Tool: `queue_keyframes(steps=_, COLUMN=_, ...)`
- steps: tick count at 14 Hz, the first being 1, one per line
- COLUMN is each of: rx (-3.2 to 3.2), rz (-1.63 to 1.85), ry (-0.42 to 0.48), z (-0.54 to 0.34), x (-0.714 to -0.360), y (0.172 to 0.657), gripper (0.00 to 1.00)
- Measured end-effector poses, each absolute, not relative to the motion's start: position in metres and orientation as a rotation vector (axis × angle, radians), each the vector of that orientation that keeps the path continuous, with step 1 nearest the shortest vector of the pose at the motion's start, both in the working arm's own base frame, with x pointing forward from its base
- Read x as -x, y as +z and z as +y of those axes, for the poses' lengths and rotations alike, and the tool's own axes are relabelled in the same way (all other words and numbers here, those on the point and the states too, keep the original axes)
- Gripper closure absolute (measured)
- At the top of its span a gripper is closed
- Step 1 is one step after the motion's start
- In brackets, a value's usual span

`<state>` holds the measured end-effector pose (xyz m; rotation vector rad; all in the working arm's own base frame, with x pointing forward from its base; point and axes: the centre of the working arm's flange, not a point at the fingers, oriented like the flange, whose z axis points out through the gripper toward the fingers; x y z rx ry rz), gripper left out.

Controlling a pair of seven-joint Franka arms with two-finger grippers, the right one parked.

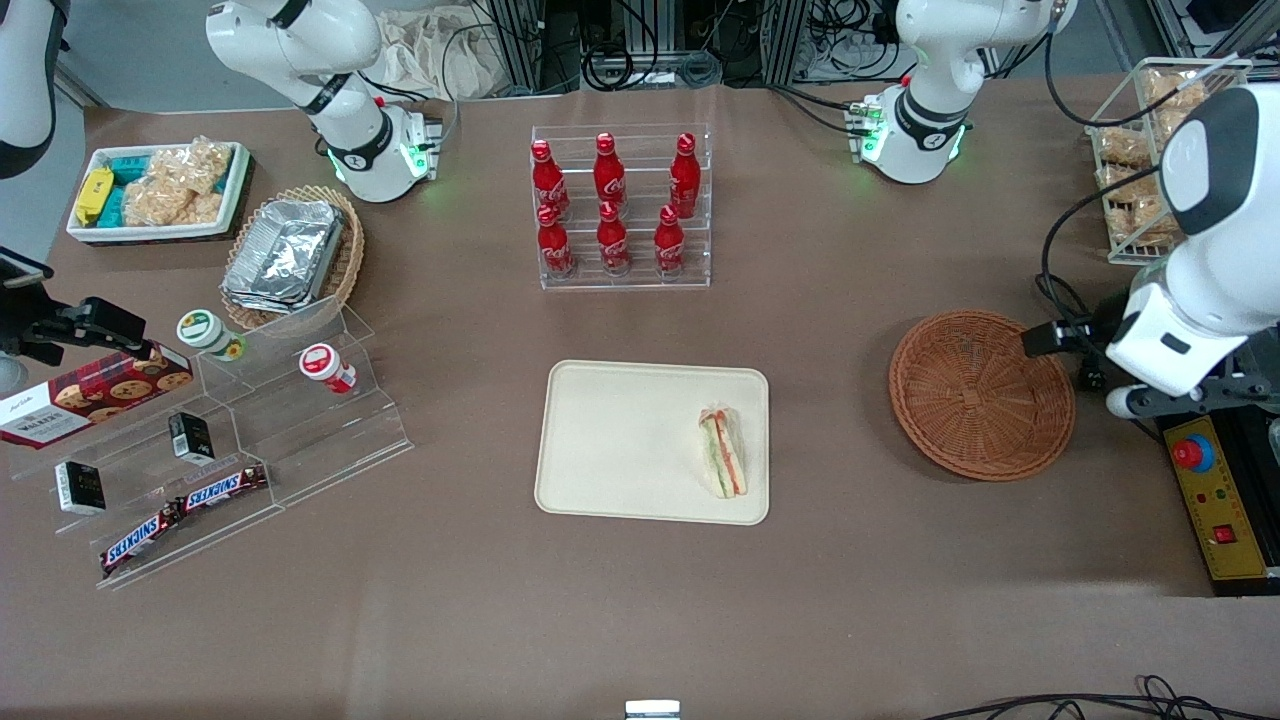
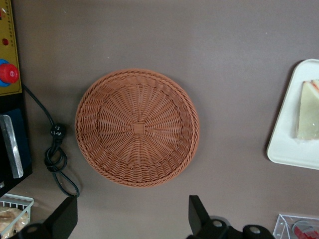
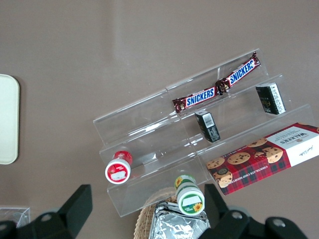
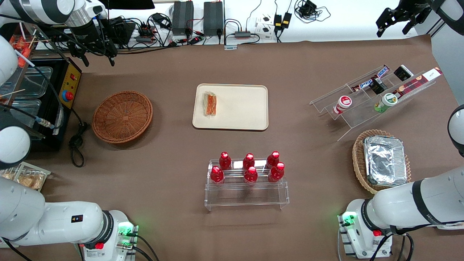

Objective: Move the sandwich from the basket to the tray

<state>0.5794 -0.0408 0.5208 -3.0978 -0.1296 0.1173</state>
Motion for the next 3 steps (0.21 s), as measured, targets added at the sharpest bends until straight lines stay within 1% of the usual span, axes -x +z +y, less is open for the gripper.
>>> queue_keyframes(steps=2, rx=3.099, rz=-0.118, ry=0.061, z=-0.044, x=-0.563, y=0.519, gripper=0.00)
queue_keyframes(steps=3, rx=3.099, rz=-0.113, ry=0.053, z=-0.044, x=-0.558, y=0.518, gripper=0.00)
